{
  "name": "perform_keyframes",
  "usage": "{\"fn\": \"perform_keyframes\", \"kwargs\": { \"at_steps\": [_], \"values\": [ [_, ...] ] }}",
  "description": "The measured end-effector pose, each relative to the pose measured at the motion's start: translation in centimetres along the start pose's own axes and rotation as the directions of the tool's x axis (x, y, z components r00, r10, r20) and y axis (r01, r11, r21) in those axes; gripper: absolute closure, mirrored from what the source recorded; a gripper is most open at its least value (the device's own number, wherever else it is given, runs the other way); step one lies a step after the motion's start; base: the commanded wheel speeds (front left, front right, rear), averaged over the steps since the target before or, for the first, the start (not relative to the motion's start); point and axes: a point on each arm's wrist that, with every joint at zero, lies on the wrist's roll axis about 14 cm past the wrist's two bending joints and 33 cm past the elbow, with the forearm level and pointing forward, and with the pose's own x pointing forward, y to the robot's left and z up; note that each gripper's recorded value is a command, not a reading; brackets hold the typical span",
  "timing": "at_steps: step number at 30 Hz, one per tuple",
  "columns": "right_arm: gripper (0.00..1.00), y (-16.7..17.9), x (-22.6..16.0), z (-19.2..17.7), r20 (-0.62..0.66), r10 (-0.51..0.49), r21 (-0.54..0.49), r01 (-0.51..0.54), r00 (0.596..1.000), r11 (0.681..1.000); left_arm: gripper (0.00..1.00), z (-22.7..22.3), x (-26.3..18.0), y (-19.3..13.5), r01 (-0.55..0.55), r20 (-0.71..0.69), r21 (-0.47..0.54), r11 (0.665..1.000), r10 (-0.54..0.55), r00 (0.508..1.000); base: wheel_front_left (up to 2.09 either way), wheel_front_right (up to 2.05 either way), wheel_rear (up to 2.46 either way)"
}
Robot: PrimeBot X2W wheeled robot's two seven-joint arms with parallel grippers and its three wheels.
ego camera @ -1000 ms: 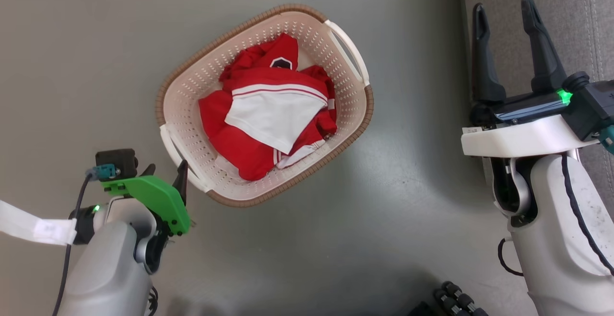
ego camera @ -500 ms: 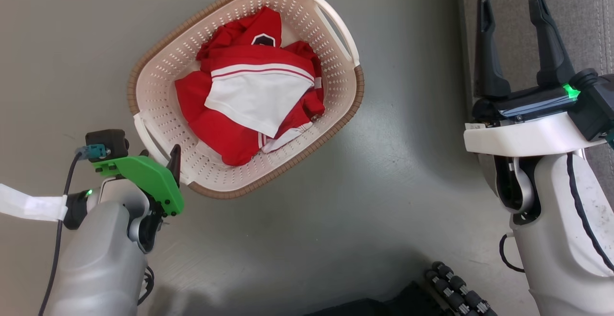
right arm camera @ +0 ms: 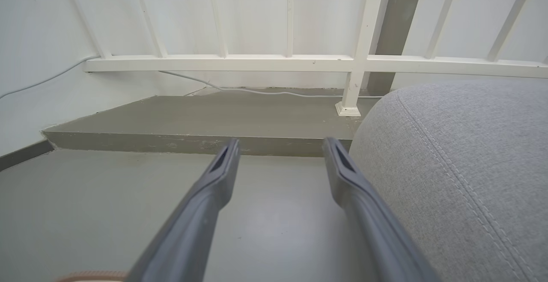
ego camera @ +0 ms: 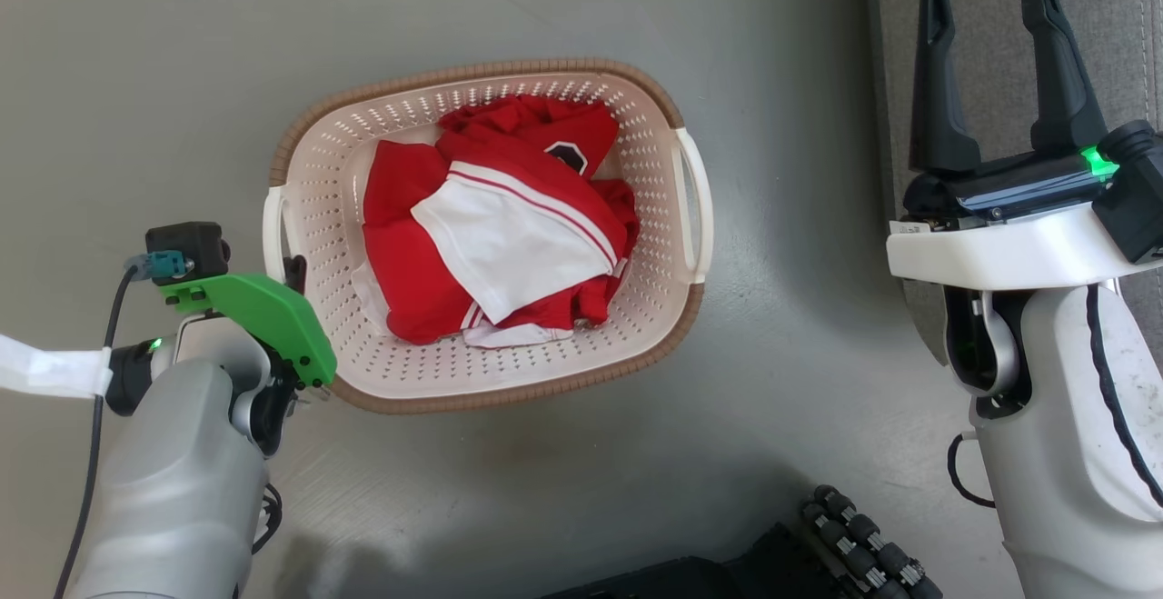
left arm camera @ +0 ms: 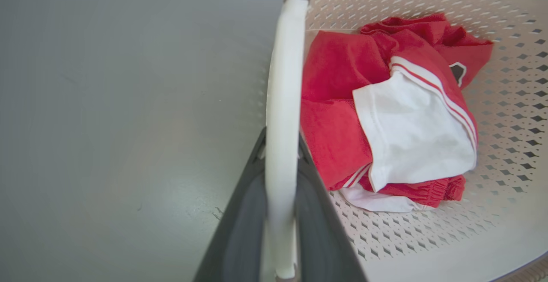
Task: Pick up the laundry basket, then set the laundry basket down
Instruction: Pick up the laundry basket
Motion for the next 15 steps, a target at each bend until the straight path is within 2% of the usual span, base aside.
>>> {"fn": "perform_keyframes", "kwargs": {
  "at_steps": [15],
  "values": [
    [0.00,0.2,0.2,0.1,0.007,-0.004,0.013,0.004,1.000,1.000,1.00,1.8,0.0,2.0,-0.052,0.053,-0.019,0.998,0.053,0.997,0.00,0.00,0.00]
  ]
}}
